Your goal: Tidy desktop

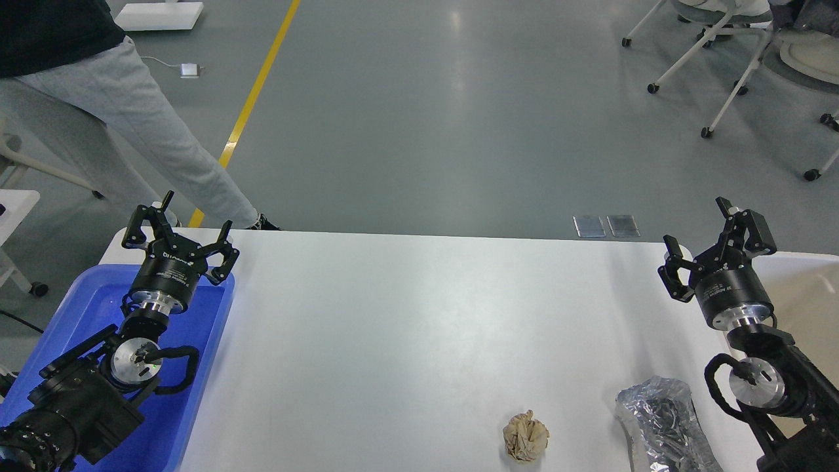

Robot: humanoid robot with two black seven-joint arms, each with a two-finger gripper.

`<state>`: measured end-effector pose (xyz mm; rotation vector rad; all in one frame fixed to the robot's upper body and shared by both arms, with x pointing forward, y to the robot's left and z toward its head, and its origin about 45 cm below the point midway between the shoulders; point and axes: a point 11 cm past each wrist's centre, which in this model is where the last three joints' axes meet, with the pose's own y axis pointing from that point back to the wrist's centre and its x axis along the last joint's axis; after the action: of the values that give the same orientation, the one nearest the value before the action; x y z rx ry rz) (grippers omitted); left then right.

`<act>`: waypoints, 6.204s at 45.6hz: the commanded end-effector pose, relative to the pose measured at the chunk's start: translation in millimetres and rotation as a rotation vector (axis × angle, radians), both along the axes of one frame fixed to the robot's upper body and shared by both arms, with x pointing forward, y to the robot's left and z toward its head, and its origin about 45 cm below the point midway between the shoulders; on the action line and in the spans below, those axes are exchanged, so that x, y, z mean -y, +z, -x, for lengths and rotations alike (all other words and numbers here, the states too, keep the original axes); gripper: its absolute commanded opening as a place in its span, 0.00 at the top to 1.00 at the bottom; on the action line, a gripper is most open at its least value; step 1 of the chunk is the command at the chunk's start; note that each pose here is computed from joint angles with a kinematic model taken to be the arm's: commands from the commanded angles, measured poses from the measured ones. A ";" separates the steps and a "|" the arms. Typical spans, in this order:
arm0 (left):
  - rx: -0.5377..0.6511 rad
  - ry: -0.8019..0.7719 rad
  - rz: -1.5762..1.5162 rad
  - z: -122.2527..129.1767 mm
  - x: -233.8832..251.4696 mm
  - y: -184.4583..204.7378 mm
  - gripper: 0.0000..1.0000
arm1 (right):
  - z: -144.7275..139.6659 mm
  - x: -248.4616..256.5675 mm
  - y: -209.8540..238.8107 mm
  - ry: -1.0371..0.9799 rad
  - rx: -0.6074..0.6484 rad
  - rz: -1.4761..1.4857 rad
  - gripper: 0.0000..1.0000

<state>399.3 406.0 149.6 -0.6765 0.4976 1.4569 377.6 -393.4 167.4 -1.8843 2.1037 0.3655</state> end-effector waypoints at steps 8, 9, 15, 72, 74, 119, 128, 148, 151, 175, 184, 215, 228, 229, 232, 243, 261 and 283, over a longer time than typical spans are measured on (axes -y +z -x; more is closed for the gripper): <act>0.000 0.001 -0.002 0.0 -0.1 0.0 0.00 | -1.9 1.2 2.0 0.000 0.002 0.006 0.01; 0.000 0.001 -0.002 0.0 -0.1 0.0 0.00 | -1.8 0.8 1.8 0.001 0.002 0.006 0.01; 0.000 0.001 -0.002 0.0 -0.1 0.0 0.00 | -2.3 0.7 2.4 0.002 0.003 0.006 0.01; 0.000 0.002 -0.001 0.0 -0.2 0.0 0.00 | -5.2 11.1 3.6 -0.007 -0.009 0.029 0.01; 0.002 0.000 0.000 -0.5 0.1 0.7 0.00 | -7.7 10.8 4.6 -0.007 -0.015 0.031 0.01; 0.002 -0.002 -0.001 -1.0 0.5 1.2 0.00 | -0.8 4.0 41.4 0.262 -0.177 0.298 0.00; 0.001 -0.002 -0.001 -0.5 0.3 0.6 0.00 | 5.5 14.6 65.0 0.320 -0.209 0.416 0.01; 0.002 -0.002 -0.001 -1.0 0.5 1.2 0.00 | 34.4 -6.2 79.2 0.545 -0.348 0.790 0.01; 0.002 -0.002 -0.001 -1.0 0.5 1.2 0.00 | 37.5 -5.5 77.8 0.588 -0.377 0.877 0.01; 0.002 -0.002 -0.001 -1.0 0.5 1.2 0.00 | 78.5 -2.7 39.8 0.946 -0.500 1.522 0.01; 0.002 -0.002 -0.001 -1.0 0.5 1.2 0.00 | 97.6 -11.4 10.5 1.072 -0.515 1.610 0.00; 0.002 -0.002 -0.001 -1.0 0.5 1.2 0.00 | 137.2 -3.6 -30.5 1.257 -0.480 1.706 0.01; 0.001 -0.002 -0.001 -0.5 0.3 0.6 0.00 | 144.9 23.1 -58.3 1.240 -0.605 1.700 0.01; 0.001 -0.002 -0.001 -0.5 0.3 0.6 0.00 | 144.0 24.1 -61.3 1.234 -0.613 1.694 0.01; 0.001 -0.002 -0.001 -0.5 0.3 0.6 0.00 | 143.1 32.0 -69.2 1.217 -0.652 1.684 0.01; 0.001 -0.002 -0.001 -0.5 0.3 0.6 0.00 | 142.8 40.1 -75.9 1.177 -0.671 1.688 0.01; 0.001 -0.002 -0.001 -0.5 0.3 0.6 0.00 | 149.9 40.7 -85.1 1.203 -0.658 1.713 0.31; 0.002 -0.002 -0.001 -1.0 0.5 1.2 0.00 | 149.9 48.1 -86.1 1.213 -0.678 1.755 1.00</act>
<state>400.3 405.6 150.7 -0.6766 0.4956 1.4544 228.0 -440.3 81.9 -4.3210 0.8039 -1.2655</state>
